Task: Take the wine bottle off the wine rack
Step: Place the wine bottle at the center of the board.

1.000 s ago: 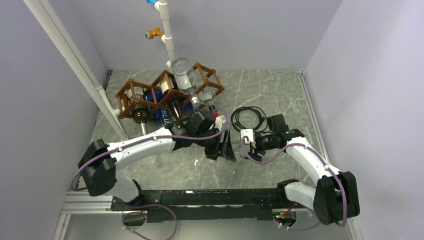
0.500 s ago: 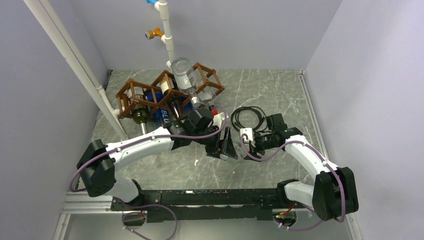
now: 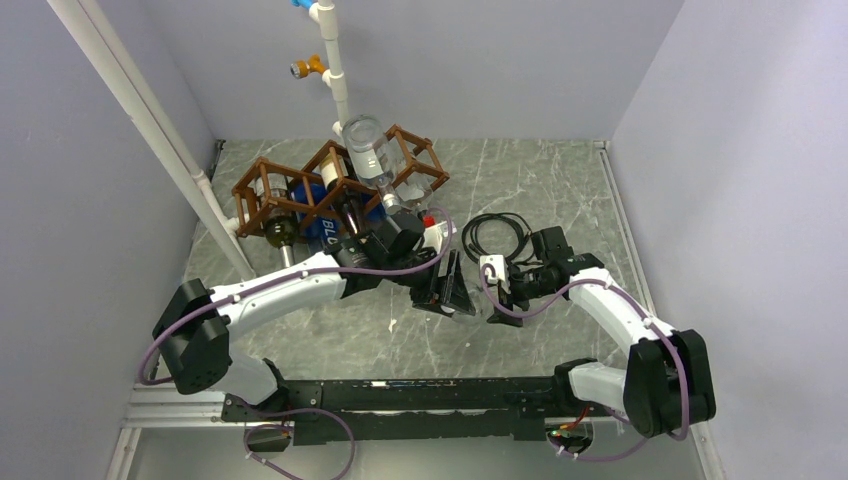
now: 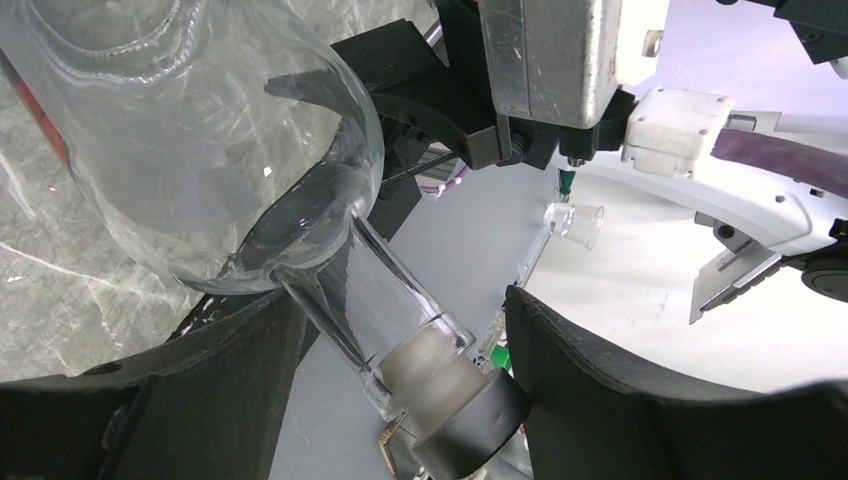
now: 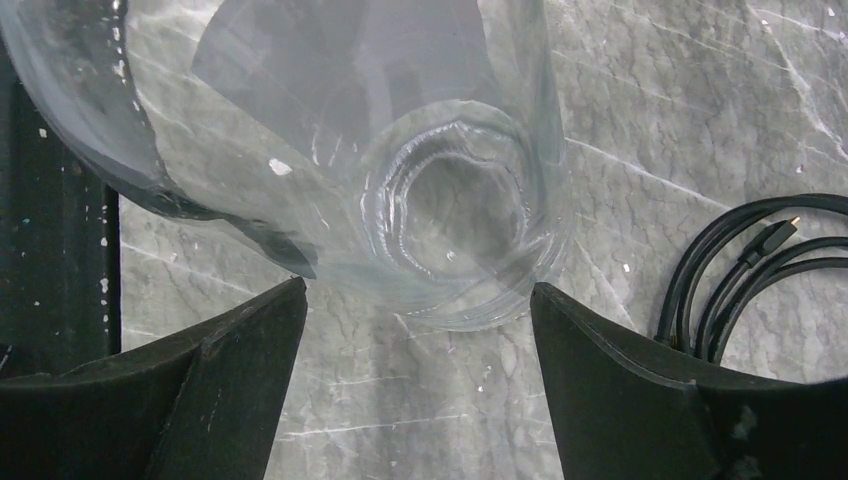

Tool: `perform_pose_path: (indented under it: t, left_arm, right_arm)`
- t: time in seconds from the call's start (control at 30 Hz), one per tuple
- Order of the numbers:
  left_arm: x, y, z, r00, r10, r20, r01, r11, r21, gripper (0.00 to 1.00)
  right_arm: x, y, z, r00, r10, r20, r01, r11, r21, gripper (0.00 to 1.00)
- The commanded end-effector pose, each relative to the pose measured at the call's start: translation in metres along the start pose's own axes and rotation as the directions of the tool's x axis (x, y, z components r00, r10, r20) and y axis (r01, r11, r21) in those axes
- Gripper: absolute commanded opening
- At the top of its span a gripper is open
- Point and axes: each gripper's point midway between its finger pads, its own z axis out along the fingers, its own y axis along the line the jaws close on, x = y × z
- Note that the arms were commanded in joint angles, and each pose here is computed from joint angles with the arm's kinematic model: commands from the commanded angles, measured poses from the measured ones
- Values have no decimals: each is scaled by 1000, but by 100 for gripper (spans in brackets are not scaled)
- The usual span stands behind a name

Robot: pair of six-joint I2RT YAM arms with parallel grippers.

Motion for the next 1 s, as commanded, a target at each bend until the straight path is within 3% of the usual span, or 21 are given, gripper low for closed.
perform_pose_path:
  t: [0.0,0.63,0.97]
  left_arm:
    - [-17,-24,-4,994,92,51,-95,992,78,77]
    - [-19,-26,0,991,133,10,-133,984,118,81]
    - [-18,-20,-5,987,161,22,-162,981,109,84]
  right_arm:
    - [-16,10,0,998,27,63,-24,998,-57,85]
    - [-7,5,2,996,87,35,-85,995,-53,87]
    - [-6,-1,-3,991,125,44,-123,992,-33,97]
